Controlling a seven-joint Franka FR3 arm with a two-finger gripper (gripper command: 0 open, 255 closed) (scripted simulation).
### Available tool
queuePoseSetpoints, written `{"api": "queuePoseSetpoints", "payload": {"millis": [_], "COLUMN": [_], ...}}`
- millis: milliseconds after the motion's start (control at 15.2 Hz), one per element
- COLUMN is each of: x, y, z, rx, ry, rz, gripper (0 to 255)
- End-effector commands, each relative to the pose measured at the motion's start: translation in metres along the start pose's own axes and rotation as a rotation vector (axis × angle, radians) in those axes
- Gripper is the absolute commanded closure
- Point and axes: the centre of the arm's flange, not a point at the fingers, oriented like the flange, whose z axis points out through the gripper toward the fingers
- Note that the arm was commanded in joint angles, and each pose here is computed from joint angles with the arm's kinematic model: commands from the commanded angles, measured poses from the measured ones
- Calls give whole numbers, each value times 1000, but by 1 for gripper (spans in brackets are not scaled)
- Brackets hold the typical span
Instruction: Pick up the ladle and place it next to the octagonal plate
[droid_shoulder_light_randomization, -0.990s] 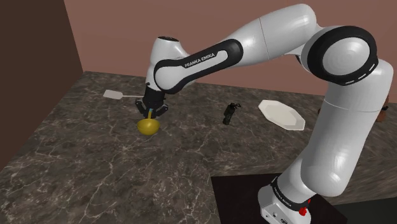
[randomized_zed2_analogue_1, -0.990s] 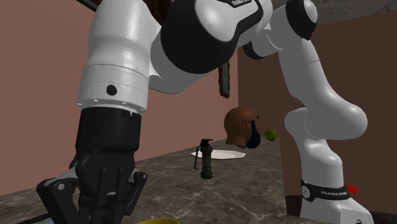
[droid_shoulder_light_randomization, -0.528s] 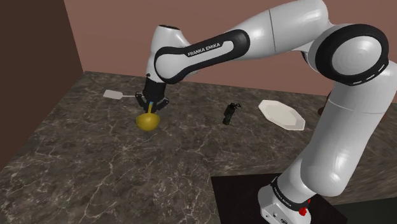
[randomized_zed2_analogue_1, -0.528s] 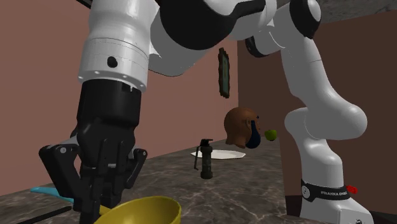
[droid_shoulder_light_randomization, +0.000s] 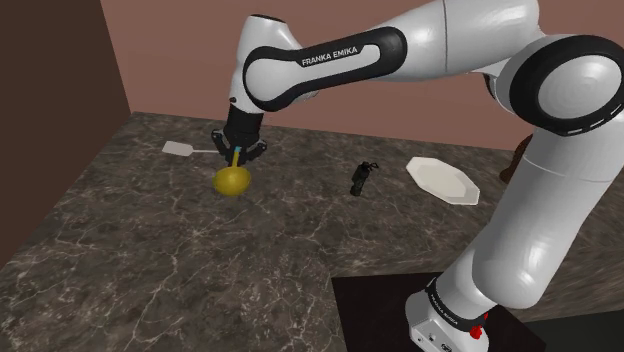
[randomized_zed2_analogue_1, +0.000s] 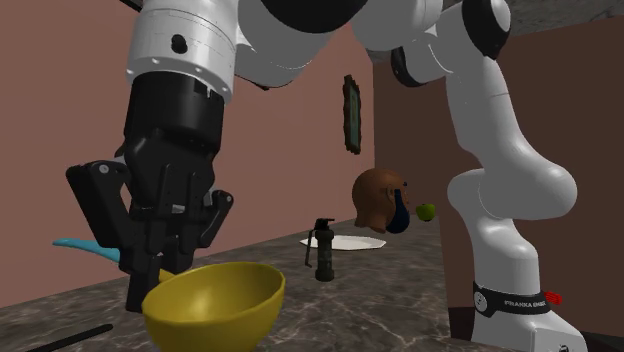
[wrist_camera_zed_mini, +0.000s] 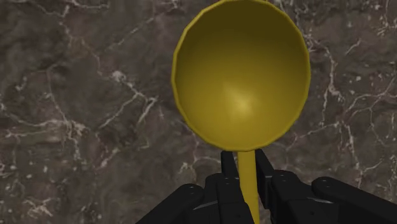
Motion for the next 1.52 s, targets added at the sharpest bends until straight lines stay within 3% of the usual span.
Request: {"api": "queuePoseSetpoints", "payload": {"millis": [0, 462, 1452], "x": [-1, -4, 48], "y": [-2, -8, 181], "z": [-11, -45, -73], "rx": [0, 0, 0], "ry": [0, 0, 0], "rz": [0, 0, 0], "gripper": [255, 255, 255]}}
